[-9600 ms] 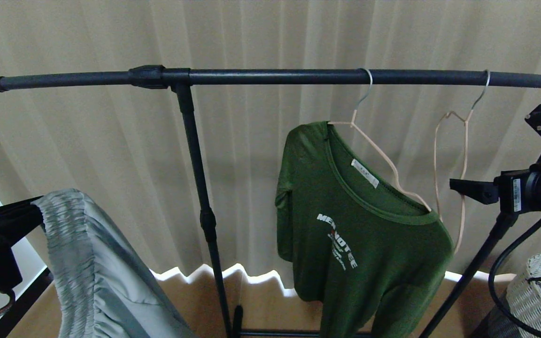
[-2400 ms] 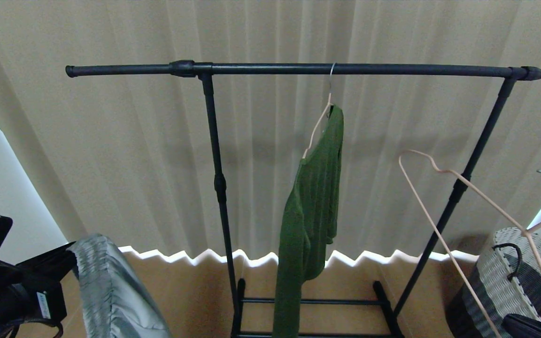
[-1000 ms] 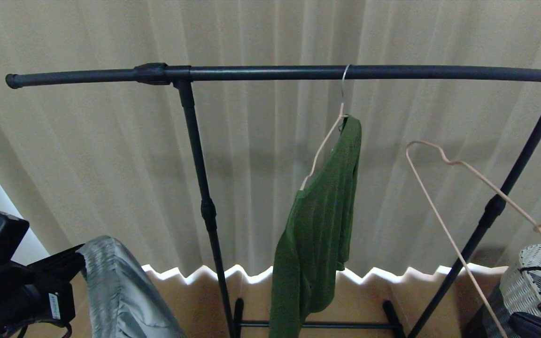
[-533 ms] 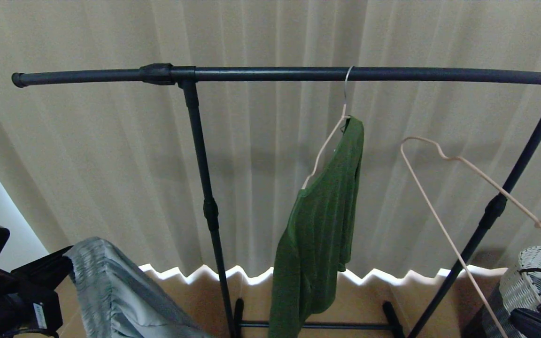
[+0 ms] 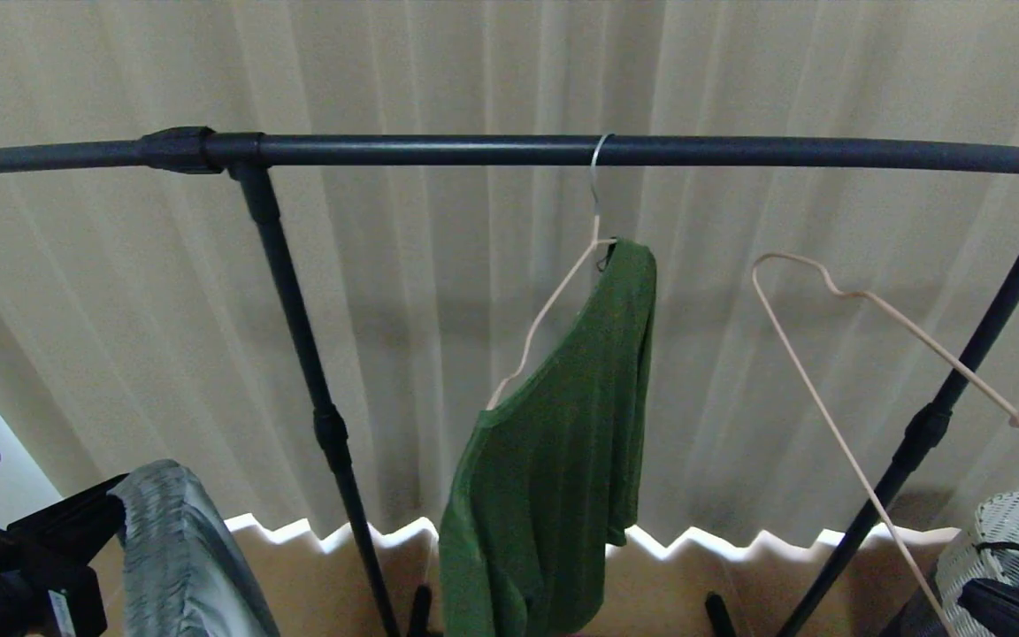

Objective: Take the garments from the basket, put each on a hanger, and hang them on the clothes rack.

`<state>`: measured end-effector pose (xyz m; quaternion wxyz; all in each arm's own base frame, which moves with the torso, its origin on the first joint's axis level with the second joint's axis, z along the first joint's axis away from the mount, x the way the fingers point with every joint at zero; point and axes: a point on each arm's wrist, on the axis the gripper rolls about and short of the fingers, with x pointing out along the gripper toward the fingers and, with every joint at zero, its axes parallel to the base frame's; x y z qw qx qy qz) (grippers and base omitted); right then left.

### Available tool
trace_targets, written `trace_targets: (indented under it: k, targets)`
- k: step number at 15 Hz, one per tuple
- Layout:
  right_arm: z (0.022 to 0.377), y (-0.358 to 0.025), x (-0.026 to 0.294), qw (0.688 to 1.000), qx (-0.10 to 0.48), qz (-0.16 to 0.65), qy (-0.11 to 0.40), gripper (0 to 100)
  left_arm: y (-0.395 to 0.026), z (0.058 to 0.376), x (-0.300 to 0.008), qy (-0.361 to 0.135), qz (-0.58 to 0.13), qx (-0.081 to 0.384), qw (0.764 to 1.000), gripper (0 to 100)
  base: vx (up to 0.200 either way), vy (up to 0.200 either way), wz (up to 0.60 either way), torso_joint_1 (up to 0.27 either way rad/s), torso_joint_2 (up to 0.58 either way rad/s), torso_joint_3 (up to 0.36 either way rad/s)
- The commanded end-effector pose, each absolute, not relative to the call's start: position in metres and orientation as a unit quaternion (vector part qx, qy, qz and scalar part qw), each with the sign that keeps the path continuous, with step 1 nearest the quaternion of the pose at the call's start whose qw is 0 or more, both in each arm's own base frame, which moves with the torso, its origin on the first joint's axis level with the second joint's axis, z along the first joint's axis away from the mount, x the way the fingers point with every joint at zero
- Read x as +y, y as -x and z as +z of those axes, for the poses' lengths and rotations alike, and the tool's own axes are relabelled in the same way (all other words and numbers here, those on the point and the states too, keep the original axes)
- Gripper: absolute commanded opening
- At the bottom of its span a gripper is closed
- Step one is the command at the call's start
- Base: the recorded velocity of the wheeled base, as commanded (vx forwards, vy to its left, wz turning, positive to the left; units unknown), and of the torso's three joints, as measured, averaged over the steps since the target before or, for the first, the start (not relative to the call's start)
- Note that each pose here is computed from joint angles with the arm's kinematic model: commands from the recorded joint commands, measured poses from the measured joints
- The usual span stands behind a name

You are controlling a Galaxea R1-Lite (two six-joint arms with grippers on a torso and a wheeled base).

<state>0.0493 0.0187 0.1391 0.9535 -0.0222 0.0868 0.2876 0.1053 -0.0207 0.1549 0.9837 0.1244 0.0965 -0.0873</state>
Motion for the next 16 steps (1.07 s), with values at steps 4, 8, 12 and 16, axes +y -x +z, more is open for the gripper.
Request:
trace_targets:
  k: [4, 8, 12, 16]
  targets:
    - [0.139, -0.048, 0.019, 0.954, 0.085, 0.288, 0.023, 0, -0.104, 0.156, -0.02, -0.124, -0.087, 0.09, 0.984, 0, 0.1, -0.1, 0.0, 0.0, 0.0, 0.001]
    - [0.139, -0.048, 0.019, 0.953, 0.085, 0.29, 0.023, 0, -0.1, 0.159, -0.02, -0.123, -0.088, 0.078, 0.985, 0, 0.0, 0.0, 0.0, 0.0, 0.0, 0.0]
    - [0.139, -0.048, 0.019, 0.952, 0.084, 0.293, 0.023, 0, -0.096, 0.154, -0.019, -0.153, -0.089, 0.079, 0.981, 0, -0.1, 0.0, 0.0, 0.002, 0.0, 0.002]
    - [0.139, -0.048, 0.019, 0.951, 0.084, 0.298, 0.023, 0, -0.094, 0.154, -0.019, -0.152, -0.089, 0.076, 0.981, 0, -0.2, 0.0, 0.0, 0.001, 0.0, 0.001]
